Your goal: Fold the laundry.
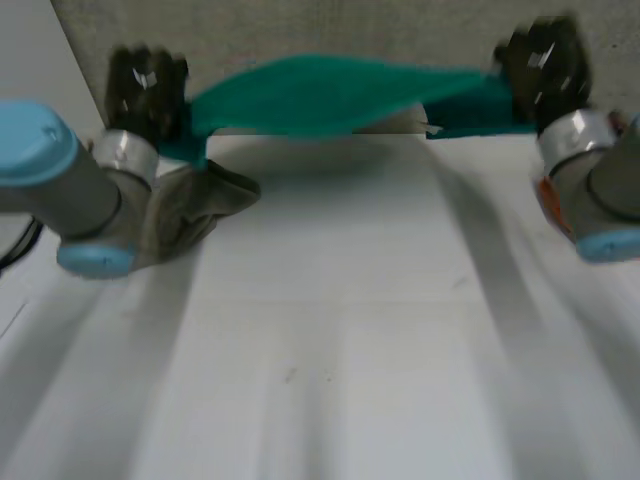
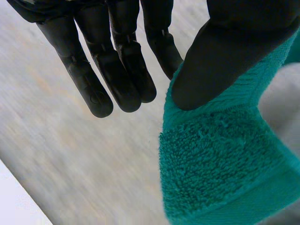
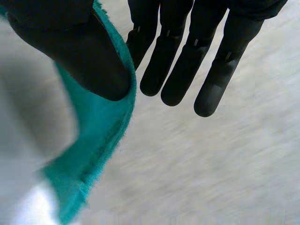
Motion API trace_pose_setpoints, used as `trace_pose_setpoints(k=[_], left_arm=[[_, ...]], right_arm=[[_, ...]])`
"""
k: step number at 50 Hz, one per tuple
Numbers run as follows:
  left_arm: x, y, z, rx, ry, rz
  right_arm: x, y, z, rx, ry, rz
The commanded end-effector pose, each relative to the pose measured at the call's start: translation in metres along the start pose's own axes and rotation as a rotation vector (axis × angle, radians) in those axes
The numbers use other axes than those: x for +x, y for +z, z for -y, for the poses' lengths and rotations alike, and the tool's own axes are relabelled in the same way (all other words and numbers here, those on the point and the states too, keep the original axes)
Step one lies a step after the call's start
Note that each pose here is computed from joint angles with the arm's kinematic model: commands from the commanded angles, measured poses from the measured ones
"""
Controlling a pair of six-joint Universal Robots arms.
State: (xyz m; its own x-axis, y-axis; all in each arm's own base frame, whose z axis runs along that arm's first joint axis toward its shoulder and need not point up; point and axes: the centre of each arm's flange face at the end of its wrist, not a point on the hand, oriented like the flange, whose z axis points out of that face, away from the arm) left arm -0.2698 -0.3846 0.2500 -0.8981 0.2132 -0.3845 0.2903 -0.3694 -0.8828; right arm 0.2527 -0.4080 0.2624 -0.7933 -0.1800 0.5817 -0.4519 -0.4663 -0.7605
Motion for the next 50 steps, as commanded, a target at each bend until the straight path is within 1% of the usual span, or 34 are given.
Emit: trace_pose_setpoints(k=[1,4,5,6,7,8,9,10,11,13,14,15,17,18,19,22,26,28,30,31,36,39,42,43,44,45,47,48,49,50], left_arm=[[0.033,-0.05,-0.056,-0.224,0.008,-0.122],[0.039,-0.07,-0.066,-0.305,0.021,-0.166],[0.043,-0.086,-0.07,-0.373,0.039,-0.205],[0.043,-0.092,-0.069,-0.398,0.049,-0.221],[0.039,-0.109,-0.059,-0.453,0.084,-0.256],[0.037,-0.12,-0.053,-0.485,0.103,-0.278],[0.036,-0.126,-0.049,-0.503,0.114,-0.293],[0.035,-0.135,-0.046,-0.53,0.128,-0.314],[0.032,-0.156,-0.038,-0.595,0.155,-0.357],[0.028,-0.177,-0.03,-0.659,0.176,-0.398],[0.025,-0.188,-0.024,-0.687,0.186,-0.42],[0.022,-0.205,-0.016,-0.731,0.196,-0.452],[0.02,-0.223,-0.009,-0.767,0.205,-0.49],[0.019,-0.23,-0.006,-0.784,0.209,-0.507],[0.017,-0.241,-0.001,-0.807,0.219,-0.532],[0.016,-0.246,0.002,-0.816,0.24,-0.55],[0.015,-0.233,0.0,-0.77,0.268,-0.528],[0.017,-0.217,-0.008,-0.741,0.272,-0.502],[0.019,-0.206,-0.012,-0.713,0.276,-0.481],[0.02,-0.193,-0.015,-0.676,0.276,-0.453],[0.025,-0.162,-0.023,-0.552,0.282,-0.382],[0.03,-0.141,-0.031,-0.481,0.291,-0.346],[0.035,-0.116,-0.041,-0.425,0.296,-0.313],[0.036,-0.108,-0.042,-0.409,0.297,-0.301],[0.036,-0.1,-0.042,-0.391,0.298,-0.29],[0.035,-0.079,-0.037,-0.332,0.3,-0.257],[0.03,-0.054,-0.023,-0.253,0.3,-0.206],[0.025,-0.041,-0.014,-0.206,0.3,-0.174],[0.012,-0.015,0.013,-0.098,0.285,-0.1],[0.005,-0.004,0.028,-0.04,0.279,-0.063]], right_arm=[[-0.054,-0.038,-0.066,-0.273,0.03,0.206],[-0.059,-0.057,-0.076,-0.37,0.001,0.272],[-0.062,-0.065,-0.078,-0.406,-0.01,0.302],[-0.063,-0.071,-0.079,-0.429,-0.016,0.322],[-0.064,-0.085,-0.077,-0.484,-0.027,0.37],[-0.062,-0.091,-0.073,-0.501,-0.037,0.386],[-0.06,-0.097,-0.068,-0.52,-0.045,0.404],[-0.052,-0.112,-0.052,-0.561,-0.073,0.442],[-0.047,-0.121,-0.044,-0.586,-0.091,0.463],[-0.041,-0.143,-0.029,-0.647,-0.128,0.521],[-0.034,-0.166,-0.018,-0.714,-0.175,0.589],[-0.03,-0.178,-0.014,-0.751,-0.196,0.624],[-0.021,-0.198,-0.009,-0.805,-0.242,0.68],[-0.011,-0.209,-0.005,-0.825,-0.294,0.703],[-0.006,-0.212,-0.005,-0.826,-0.319,0.704],[0.005,-0.211,-0.008,-0.808,-0.378,0.658],[0.002,-0.204,-0.021,-0.807,-0.362,0.631],[-0.004,-0.2,-0.031,-0.817,-0.346,0.64],[-0.008,-0.189,-0.043,-0.816,-0.331,0.619],[-0.01,-0.184,-0.044,-0.806,-0.326,0.608],[-0.027,-0.147,-0.038,-0.663,-0.301,0.513],[-0.035,-0.134,-0.046,-0.628,-0.296,0.482],[-0.039,-0.109,-0.054,-0.556,-0.312,0.416],[-0.037,-0.101,-0.056,-0.538,-0.317,0.39],[-0.034,-0.083,-0.057,-0.496,-0.325,0.328],[-0.03,-0.073,-0.055,-0.467,-0.329,0.287],[-0.02,-0.051,-0.043,-0.399,-0.333,0.191],[-0.003,-0.026,-0.024,-0.312,-0.327,0.064],[0.007,-0.014,-0.013,-0.264,-0.319,-0.003],[0.017,-0.005,-0.003,-0.217,-0.304,-0.068]])
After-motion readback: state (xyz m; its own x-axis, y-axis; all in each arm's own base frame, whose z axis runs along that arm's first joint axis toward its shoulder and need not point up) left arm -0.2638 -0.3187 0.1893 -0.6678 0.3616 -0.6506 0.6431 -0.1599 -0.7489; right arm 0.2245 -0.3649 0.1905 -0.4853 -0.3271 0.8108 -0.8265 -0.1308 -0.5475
